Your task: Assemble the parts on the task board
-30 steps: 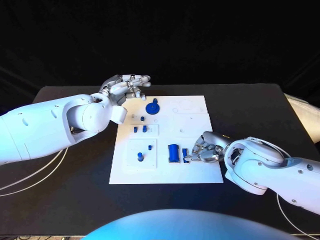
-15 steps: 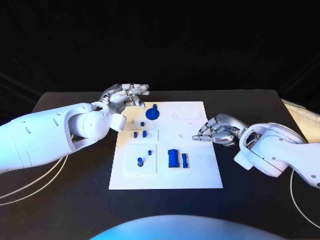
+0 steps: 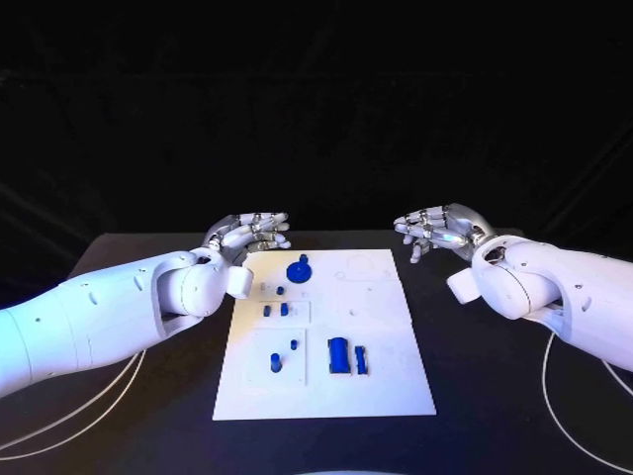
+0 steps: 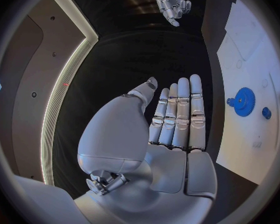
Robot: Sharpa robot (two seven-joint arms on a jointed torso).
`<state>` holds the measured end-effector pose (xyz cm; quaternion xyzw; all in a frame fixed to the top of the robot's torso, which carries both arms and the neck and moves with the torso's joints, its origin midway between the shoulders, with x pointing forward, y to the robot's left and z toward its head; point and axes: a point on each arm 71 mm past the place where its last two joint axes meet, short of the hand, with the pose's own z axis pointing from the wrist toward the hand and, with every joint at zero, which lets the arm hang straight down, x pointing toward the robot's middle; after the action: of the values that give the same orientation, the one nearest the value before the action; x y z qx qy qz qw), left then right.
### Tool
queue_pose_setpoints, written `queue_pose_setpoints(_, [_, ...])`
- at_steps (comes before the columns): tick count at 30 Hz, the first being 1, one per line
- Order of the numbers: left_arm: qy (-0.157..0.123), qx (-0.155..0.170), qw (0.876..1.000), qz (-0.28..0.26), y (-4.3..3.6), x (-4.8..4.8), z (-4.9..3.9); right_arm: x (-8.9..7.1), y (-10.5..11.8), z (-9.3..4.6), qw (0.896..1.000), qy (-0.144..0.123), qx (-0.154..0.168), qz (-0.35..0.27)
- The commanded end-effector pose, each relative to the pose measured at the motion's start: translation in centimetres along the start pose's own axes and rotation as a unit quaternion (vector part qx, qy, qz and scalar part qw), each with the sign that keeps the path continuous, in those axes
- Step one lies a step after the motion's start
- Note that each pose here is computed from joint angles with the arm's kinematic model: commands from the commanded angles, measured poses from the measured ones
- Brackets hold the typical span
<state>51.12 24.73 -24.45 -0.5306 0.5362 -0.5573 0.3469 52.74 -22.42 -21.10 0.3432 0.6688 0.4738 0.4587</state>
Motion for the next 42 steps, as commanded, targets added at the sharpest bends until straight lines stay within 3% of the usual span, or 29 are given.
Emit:
queue_pose_setpoints(1, [-0.024,0.023,0.999,0.004,0.03,-0.55,0.4,-0.6,0.2,1.2,0.994,0.002,-0.048,0.102])
queue_pose_setpoints(5, [-0.039,0.026,0.999,0.009,0.5,-0.83,0.8,-0.7,-0.1,2.3,0.991,0.001,-0.056,0.122])
queue_pose_setpoints(12, [-0.051,0.027,0.998,0.013,1.48,-0.66,1.15,-0.8,-0.5,2.9,0.989,0.001,-0.062,0.131])
queue_pose_setpoints(13, [-0.038,0.009,0.999,0.01,1.52,-0.58,1.05,-0.9,-0.7,2.8,0.994,-0.015,-0.036,0.097])
queue_pose_setpoints(19, [-0.043,0.013,0.999,0.017,1.47,0.05,0.75,-0.4,-0.7,2.3,0.993,-0.026,-0.04,0.104])
queue_pose_setpoints(26, [-0.063,0.032,0.996,0.046,1.15,2.39,-0.56,1.5,-0.8,0.5,0.988,-0.067,-0.049,0.127])
queue_pose_setpoints(33, [-0.087,0.063,0.991,0.082,0.43,5.28,-2.61,3.9,-0.7,-2.6,0.979,-0.125,-0.049,0.151])
queue_pose_setpoints(38, [-0.097,0.077,0.988,0.095,0.05,6.39,-3.54,5.0,-0.5,-4.2,0.975,-0.15,-0.044,0.158])
queue_pose_setpoints(42, [-0.099,0.08,0.987,0.098,-0.05,6.66,-3.78,5.4,-0.4,-4.8,0.973,-0.16,-0.042,0.159])
